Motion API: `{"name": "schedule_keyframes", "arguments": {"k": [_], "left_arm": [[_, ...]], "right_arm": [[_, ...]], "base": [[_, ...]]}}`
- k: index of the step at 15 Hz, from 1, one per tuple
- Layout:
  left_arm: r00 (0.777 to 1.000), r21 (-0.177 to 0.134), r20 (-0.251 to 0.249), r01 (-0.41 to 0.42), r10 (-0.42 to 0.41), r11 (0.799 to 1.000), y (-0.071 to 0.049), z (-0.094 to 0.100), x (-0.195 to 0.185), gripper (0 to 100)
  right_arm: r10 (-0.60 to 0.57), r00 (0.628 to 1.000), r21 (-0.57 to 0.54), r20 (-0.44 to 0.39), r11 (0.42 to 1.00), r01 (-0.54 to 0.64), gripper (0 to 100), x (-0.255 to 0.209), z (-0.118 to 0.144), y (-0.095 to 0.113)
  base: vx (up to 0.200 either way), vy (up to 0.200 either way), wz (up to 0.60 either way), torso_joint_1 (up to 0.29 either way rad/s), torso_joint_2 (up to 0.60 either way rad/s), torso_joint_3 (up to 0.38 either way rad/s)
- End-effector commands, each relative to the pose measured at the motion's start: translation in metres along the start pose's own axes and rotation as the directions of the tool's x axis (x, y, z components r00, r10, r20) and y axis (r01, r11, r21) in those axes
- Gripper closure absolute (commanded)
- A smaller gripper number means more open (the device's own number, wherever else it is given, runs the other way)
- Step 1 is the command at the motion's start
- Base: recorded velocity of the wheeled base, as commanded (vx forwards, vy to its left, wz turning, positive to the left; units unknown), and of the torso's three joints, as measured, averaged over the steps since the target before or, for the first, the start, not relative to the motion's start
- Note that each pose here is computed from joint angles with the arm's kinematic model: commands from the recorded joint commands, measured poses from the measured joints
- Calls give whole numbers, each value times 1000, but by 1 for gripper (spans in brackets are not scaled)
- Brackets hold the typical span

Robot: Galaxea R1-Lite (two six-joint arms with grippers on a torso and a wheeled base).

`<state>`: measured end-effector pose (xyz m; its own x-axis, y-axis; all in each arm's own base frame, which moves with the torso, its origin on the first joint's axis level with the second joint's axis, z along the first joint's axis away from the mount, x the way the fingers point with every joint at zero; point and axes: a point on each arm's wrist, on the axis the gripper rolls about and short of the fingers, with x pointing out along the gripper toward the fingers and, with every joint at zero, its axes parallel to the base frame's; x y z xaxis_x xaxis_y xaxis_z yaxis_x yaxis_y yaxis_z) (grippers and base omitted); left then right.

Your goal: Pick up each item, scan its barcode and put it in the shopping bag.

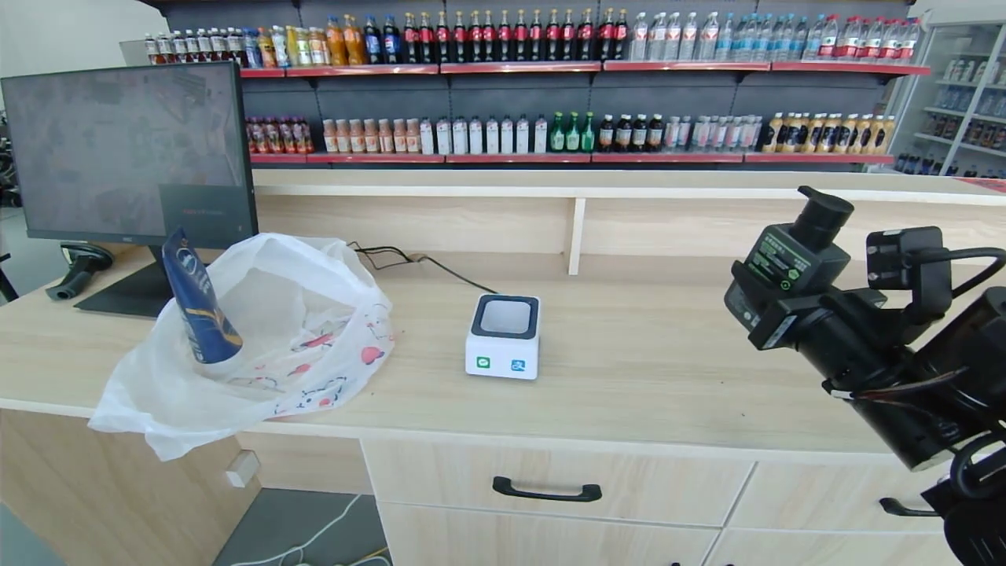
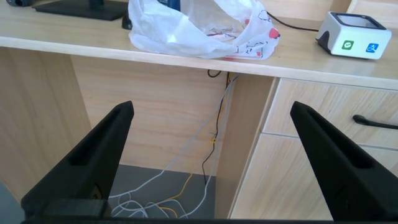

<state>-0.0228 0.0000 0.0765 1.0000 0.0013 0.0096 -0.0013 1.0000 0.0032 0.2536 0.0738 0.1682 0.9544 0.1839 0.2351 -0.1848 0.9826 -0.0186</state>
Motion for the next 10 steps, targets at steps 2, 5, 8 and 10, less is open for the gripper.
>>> {"name": "schedule_keyframes", "arguments": {"k": [2, 5, 8, 10], "left_arm": [[1000, 4, -2, 3, -3, 1000, 0, 0, 0, 0], [1000, 4, -2, 3, -3, 1000, 0, 0, 0, 0], [1000, 0, -2, 1, -1, 1000, 0, 0, 0, 0], [1000, 1, -2, 1, -1, 1000, 0, 0, 0, 0]], "right_arm": [[-8, 1000, -1, 4, 1000, 8, 100, -1, 1, -2], [-4, 1000, 5, -1, 1000, 4, 100, 6, -3, -1], [-4, 1000, 5, 2, 1000, 4, 100, 9, -3, 0], [-4, 1000, 10, 14, 1000, 3, 100, 12, -2, 0]], "base": [[0, 0, 0, 0, 0, 0], [-67, 0, 0, -1, -4, 2], [0, 133, 0, -6, -5, 3], [0, 200, 0, 0, 0, 2]]}}
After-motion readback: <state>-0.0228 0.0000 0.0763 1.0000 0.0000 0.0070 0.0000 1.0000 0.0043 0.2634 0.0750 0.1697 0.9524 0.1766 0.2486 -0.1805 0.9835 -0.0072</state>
